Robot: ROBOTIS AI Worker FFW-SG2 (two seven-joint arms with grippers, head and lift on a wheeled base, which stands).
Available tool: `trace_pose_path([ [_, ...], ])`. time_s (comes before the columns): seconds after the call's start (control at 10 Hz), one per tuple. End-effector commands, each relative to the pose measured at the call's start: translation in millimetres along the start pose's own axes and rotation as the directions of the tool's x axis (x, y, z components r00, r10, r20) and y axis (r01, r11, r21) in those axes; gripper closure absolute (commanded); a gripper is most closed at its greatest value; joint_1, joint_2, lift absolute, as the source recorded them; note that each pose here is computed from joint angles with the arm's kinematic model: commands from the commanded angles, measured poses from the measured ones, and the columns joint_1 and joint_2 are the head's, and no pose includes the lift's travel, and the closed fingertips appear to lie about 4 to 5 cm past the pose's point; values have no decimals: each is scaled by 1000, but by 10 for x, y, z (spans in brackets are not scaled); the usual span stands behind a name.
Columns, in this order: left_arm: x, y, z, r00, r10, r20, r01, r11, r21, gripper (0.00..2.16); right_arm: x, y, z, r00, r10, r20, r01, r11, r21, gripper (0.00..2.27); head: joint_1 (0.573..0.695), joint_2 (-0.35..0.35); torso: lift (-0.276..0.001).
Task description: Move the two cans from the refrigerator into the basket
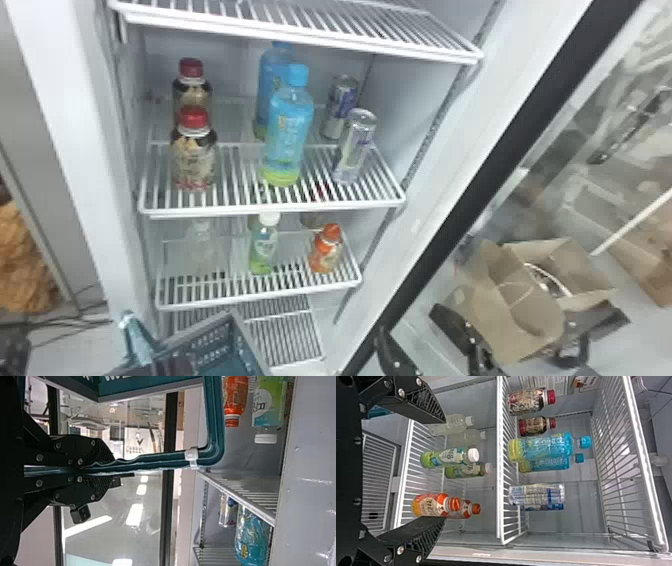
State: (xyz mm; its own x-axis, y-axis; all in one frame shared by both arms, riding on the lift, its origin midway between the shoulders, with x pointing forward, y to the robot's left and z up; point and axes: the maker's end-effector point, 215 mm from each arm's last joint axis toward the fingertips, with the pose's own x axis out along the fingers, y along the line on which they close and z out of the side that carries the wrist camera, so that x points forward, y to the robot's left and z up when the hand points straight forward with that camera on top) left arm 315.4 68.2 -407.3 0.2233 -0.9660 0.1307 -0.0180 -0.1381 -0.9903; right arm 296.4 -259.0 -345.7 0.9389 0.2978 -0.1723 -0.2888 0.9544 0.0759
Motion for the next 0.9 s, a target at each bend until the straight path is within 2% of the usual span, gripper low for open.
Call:
trace_pose_path([
  [0.0, -8, 4, -3, 1000, 0, 2, 0, 1000, -2, 1191, 2, 2, -4, 1000, 0, 0, 0, 1000, 1, 203, 695, -350, -25],
  [0.5, -15, 5, -6, 1000, -2, 5, 2, 1000, -4, 1191, -3, -10, -12, 1000, -2, -1, 2, 1000, 4, 203, 695, -350, -25],
  [0.8, -14, 0, -6, 1000, -4, 5, 4, 1000, -4, 1191, 51, -37, 84, 1000, -6, 21, 6, 1000, -7, 203, 695, -350, -25],
])
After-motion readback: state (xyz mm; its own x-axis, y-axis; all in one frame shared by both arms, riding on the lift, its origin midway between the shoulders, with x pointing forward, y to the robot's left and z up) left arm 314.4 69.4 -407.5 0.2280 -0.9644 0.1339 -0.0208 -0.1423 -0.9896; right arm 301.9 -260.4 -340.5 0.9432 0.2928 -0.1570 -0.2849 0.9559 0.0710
